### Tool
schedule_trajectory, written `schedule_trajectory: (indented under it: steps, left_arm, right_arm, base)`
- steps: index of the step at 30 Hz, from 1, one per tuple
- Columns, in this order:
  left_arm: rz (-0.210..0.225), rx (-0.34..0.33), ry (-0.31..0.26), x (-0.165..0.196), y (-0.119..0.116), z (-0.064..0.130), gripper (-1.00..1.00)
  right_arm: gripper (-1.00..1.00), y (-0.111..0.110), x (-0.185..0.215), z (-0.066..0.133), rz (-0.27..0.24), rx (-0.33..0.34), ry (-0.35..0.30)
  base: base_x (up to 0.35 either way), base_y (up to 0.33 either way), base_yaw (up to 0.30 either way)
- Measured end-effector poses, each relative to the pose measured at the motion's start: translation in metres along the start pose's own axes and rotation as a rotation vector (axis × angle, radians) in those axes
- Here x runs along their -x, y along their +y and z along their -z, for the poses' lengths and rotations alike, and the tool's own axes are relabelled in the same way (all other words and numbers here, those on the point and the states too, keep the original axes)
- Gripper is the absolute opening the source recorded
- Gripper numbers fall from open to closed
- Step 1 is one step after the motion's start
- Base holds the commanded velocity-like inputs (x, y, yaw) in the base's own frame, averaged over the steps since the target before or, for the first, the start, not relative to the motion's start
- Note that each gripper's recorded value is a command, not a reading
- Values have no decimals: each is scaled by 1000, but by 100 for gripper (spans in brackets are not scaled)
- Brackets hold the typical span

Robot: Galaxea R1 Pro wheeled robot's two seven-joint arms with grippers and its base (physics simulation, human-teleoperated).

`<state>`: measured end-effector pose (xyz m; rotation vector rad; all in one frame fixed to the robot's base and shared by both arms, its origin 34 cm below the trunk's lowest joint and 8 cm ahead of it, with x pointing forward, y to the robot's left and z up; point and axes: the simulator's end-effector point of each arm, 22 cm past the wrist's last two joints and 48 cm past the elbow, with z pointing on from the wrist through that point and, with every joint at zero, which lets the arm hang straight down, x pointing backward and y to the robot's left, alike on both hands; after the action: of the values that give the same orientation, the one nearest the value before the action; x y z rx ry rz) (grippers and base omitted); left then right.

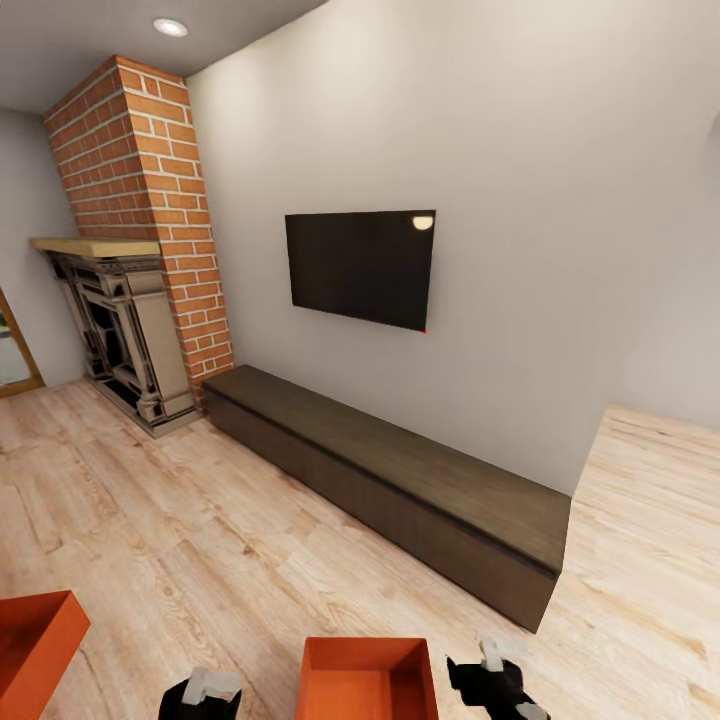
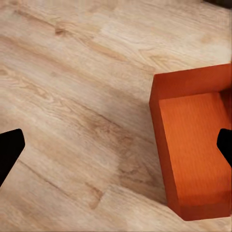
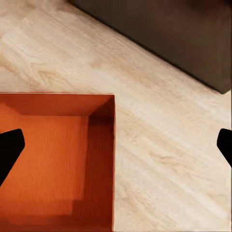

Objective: Move the two storage containers from the living room to the garage. In the garage, place one container on the floor and stack the other container on top of it (either order is fine).

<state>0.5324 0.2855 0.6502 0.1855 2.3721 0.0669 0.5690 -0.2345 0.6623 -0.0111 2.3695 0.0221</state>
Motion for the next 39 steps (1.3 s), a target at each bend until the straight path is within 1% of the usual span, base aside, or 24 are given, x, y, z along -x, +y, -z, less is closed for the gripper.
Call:
schedule_trajectory:
  steps: [1, 2, 3, 5, 6, 8, 10, 14, 15, 17, 18, 37, 39]
  left_arm:
    - [4, 0, 1, 0, 0, 0, 100]
    - [19, -1, 11, -5, -1, 0, 100]
    - [29, -1, 21, -10, -1, 0, 100]
    - [50, -2, 47, -22, -2, 0, 100]
    - [68, -1, 73, -33, -2, -1, 100]
    - [82, 0, 91, -39, -2, -3, 100]
    - [94, 2, 107, -43, -2, -4, 100]
    - [102, 3, 117, -46, -1, -5, 100]
    - [108, 2, 124, -51, -5, -4, 100]
    - [114, -8, 139, -60, -15, -1, 100]
    - [114, -8, 141, -62, -15, -1, 100]
    - [114, -8, 140, -61, -15, -1, 100]
    - [116, -16, 135, -60, -21, 0, 100]
  right_arm:
    - [100, 0, 2, -4, -3, -15, 9]
    - [100, 2, -1, -10, -6, -34, 39]
    - [100, 3, -3, -13, -6, -41, 56]
    - [100, 6, -6, -17, -6, -50, 83]
    - [100, 7, -7, -20, -4, -55, 101]
    - [100, 8, -7, -22, -3, -58, 114]
    - [100, 9, -5, -23, -2, -60, 112]
    - [100, 10, 2, -25, -3, -60, 85]
    - [100, 6, -5, -24, -7, -68, 98]
    - [100, 3, -6, -23, -9, -72, 99]
    - [100, 3, -6, -23, -9, -72, 99]
    - [100, 2, -6, -23, -9, -73, 97]
    - [100, 5, -12, -22, 7, -68, 108]
  base:
    - [0, 0, 0]
    - [0, 0, 0]
    - [0, 0, 0]
    - [0, 0, 0]
    - [0, 0, 0]
    - [0, 0, 0]
    - [0, 0, 0]
    - [0, 0, 0]
    - [0, 0, 0]
    - [0, 0, 0]
    - [0, 0, 0]
    - [0, 0, 0]
    - [0, 0, 0]
